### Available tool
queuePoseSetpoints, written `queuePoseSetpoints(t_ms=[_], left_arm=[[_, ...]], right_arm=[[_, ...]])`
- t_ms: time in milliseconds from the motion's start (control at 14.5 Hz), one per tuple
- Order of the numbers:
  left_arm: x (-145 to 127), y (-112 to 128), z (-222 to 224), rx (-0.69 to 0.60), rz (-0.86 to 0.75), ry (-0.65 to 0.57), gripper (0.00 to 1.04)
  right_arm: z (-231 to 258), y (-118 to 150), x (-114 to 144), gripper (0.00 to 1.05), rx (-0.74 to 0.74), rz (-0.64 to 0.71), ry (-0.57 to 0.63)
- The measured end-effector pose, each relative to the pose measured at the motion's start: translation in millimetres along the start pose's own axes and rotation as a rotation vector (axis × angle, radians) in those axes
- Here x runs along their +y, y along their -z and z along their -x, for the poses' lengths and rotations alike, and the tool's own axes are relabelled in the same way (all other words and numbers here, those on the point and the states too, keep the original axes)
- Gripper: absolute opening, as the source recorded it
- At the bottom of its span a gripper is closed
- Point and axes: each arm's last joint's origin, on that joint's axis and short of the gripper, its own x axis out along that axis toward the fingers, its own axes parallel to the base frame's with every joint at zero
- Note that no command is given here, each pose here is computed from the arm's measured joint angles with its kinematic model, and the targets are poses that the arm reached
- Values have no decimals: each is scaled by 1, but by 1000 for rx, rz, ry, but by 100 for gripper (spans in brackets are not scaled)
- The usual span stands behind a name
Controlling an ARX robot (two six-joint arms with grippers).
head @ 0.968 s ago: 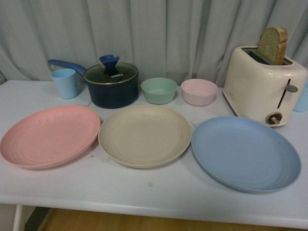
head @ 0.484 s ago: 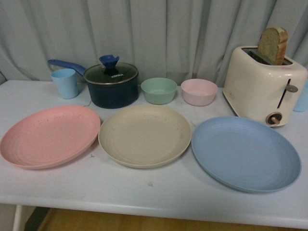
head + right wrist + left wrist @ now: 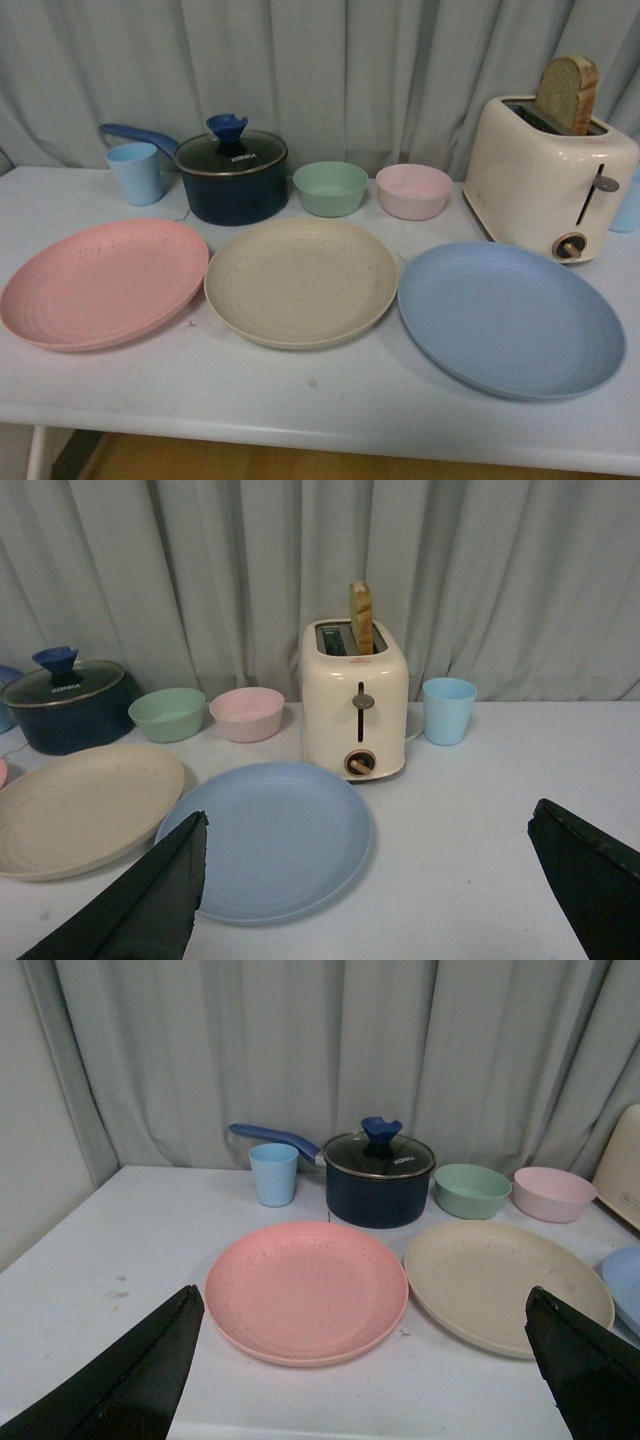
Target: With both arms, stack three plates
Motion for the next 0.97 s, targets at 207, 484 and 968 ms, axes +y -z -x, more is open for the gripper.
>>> queuePoseSetpoints(t_ms=[207, 484, 968], left_arm=[[0, 0, 0, 0, 0, 0, 98], [0, 1, 0, 38, 10, -31, 98], [30, -39, -144, 131, 62, -180, 98]], right_arm=[[0, 0, 0, 98, 0, 0, 0], [0, 0, 0, 98, 0, 0, 0], [0, 0, 0, 98, 0, 0, 0]])
